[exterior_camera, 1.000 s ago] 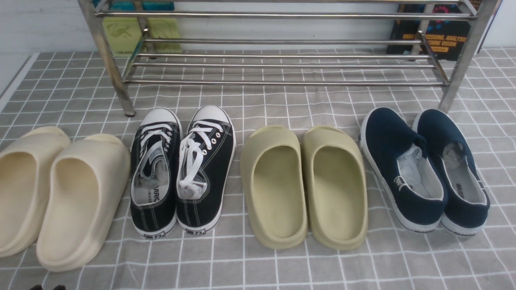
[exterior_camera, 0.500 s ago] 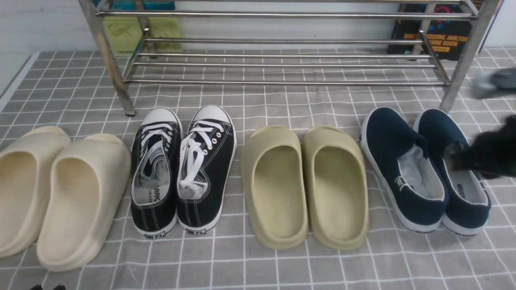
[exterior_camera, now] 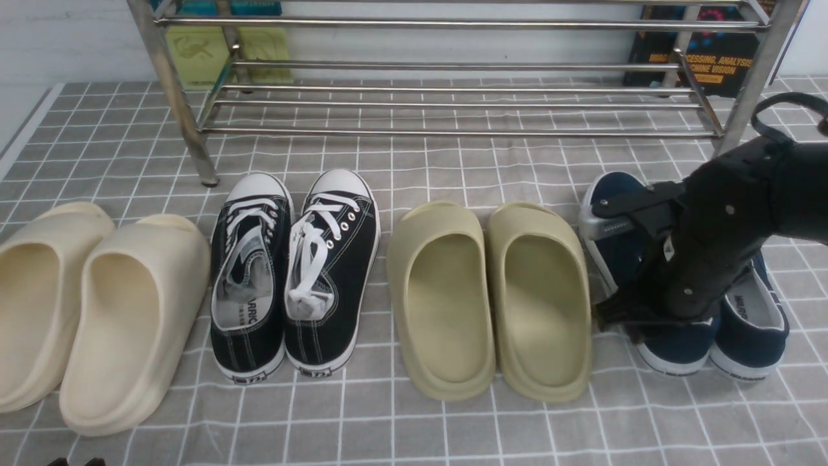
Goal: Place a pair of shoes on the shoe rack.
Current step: Use the right arm to grab the shoe closest to it, then use the right arm to put a shoe into the shoe rack
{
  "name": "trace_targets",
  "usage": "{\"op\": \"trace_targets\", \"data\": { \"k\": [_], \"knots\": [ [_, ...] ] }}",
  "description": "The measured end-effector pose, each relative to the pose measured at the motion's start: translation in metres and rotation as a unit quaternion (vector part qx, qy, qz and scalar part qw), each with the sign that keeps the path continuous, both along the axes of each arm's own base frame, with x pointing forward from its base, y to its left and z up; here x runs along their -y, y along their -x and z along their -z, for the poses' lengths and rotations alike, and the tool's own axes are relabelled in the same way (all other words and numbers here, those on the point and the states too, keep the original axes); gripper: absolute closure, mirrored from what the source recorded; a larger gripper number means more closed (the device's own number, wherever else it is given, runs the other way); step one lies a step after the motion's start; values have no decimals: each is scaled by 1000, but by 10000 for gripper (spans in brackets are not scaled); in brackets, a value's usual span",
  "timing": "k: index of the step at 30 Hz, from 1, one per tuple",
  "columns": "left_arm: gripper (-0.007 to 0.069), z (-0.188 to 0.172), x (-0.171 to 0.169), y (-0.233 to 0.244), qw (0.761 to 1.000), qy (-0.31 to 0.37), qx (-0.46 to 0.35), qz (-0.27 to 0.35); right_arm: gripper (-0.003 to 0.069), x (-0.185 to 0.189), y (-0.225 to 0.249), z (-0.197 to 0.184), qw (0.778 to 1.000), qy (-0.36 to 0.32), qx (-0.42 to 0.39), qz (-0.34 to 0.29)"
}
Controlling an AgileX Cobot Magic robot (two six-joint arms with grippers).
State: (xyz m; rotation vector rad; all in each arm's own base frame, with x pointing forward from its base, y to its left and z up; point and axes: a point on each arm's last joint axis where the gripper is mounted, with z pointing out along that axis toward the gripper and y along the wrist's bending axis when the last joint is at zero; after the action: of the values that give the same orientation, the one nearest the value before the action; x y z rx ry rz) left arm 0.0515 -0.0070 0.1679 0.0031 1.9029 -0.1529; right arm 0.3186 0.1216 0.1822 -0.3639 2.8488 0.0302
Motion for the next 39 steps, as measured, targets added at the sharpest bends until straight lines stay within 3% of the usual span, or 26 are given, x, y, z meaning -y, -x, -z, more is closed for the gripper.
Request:
{"op": "trace_targets", "data": {
  "k": [1, 3, 11, 15, 27, 39],
  "knots": [
    [387, 0, 0, 0, 1000, 0, 0, 0, 581, 0, 1, -6, 1000, -6, 6, 4],
    [387, 0, 0, 0, 1000, 0, 0, 0, 619, 0, 4, -16, 1000, -11, 7, 8],
    [387, 0, 0, 0, 1000, 0, 0, 0, 617, 2, 9, -95, 998, -31, 51, 18],
    [387, 0, 0, 0, 1000, 0, 0, 0, 617, -3, -4, -112, 995, -40, 86, 4],
    [387, 0, 0, 0, 1000, 0, 0, 0, 617, -40, -109, -75, 993, -34, 111, -25],
    [387, 0, 0, 0, 1000, 0, 0, 0, 607, -30, -186, -64, 992, -30, 125, -4]
  ]
}}
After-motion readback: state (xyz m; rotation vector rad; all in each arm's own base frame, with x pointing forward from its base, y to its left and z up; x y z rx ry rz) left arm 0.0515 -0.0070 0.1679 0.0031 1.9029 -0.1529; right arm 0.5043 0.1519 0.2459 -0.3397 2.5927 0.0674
